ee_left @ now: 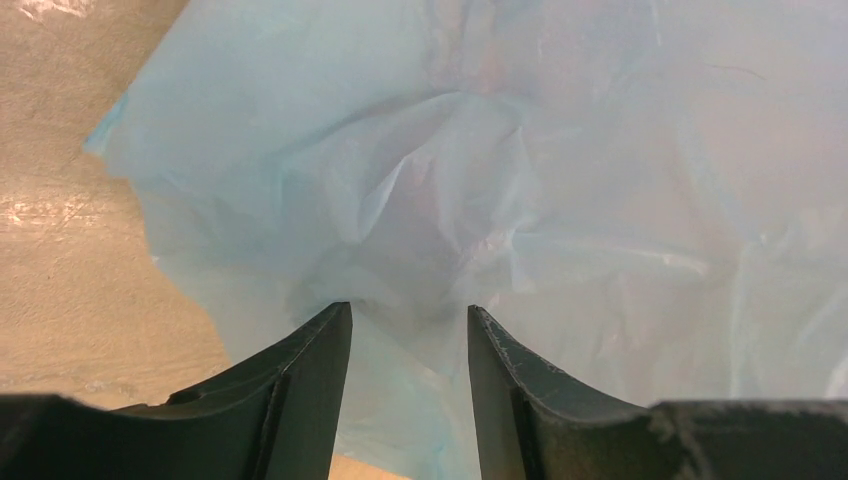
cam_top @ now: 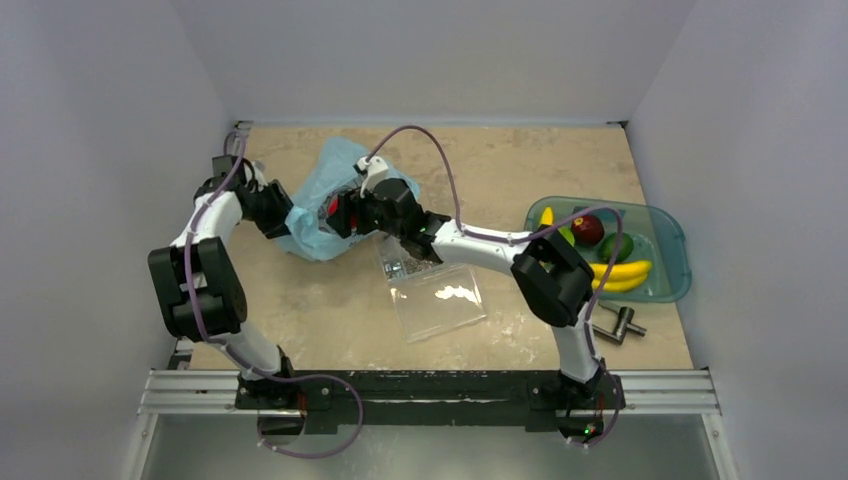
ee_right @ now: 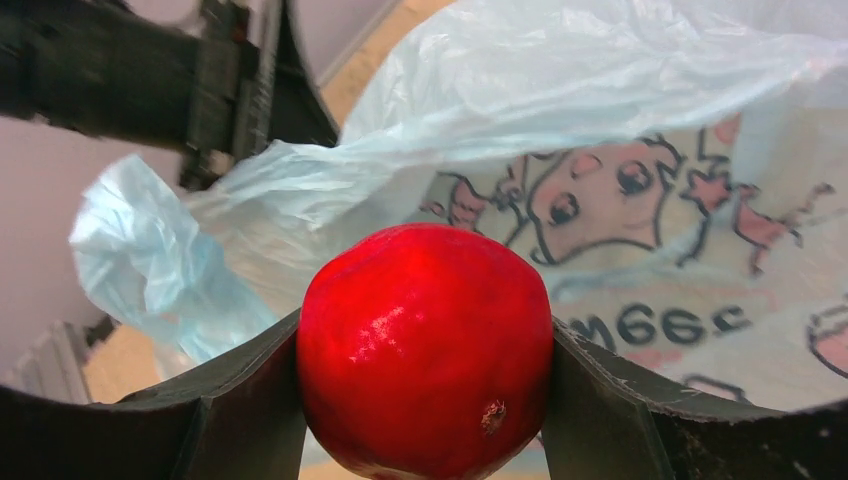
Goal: Take the fake fruits out of the plastic bag
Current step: Take out the fake fruit from the plastic bag, then place the fake fruit in the bin, then adjust the plastic bag at the center of the board.
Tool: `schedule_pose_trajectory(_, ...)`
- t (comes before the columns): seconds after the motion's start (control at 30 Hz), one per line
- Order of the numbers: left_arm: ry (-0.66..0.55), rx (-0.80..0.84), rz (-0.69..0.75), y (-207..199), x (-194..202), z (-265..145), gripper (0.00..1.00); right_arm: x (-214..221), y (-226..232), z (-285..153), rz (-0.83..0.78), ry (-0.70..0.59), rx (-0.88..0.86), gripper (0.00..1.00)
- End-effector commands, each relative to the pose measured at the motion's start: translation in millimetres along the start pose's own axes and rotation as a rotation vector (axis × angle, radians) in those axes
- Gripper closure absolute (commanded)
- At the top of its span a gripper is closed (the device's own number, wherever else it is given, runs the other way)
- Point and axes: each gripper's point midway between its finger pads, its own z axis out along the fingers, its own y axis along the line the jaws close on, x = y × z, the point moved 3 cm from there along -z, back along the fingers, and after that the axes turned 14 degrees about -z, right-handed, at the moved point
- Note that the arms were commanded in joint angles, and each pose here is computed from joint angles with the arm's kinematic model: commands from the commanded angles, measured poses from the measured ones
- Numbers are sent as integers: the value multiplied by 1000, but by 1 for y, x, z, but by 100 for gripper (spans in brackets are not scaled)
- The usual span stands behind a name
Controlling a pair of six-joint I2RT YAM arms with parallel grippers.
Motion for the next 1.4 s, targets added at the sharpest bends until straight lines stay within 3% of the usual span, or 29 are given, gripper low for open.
schedule_pose_trajectory(0.0,-96,129,131,-32,-13,-35,55,-31,-15,-37,-77,-21,90,100)
schedule_pose_trajectory(0.13,-129,315,235,-61,-1,-56,55,-49,-40,-82,-99,-56,176,100)
schedule_pose_trajectory(0.23,-69,441,304,-85,19,-63,56,-54,-68,-116,-90,-52,253,100)
schedule_pose_trajectory(0.5,-213,425,427,-95,27,-98,55,-57,-140,-218,-58,-73,569,100)
schedule_pose_trajectory(0.6,-218,497,521,-113,43,-111,55,-45,-168,-250,-25,-81,725,100)
schedule_pose_trajectory(0.8,-120,668,740,-149,97,-125,57,-26,-221,-310,109,-85,1010,99)
schedule_pose_trajectory(0.93,-114,674,855,-156,120,-125,55,-8,-248,-346,207,-79,1195,98)
schedule_pose_trajectory(1.1,49,681,919,-163,156,-105,55,25,-271,-378,322,-53,1332,96)
schedule_pose_trajectory(1.23,229,571,891,-159,175,-71,60,47,-278,-394,389,-52,1381,88)
schedule_pose_trajectory(1.37,327,425,867,-146,183,-31,62,74,-278,-401,441,-3,1366,79)
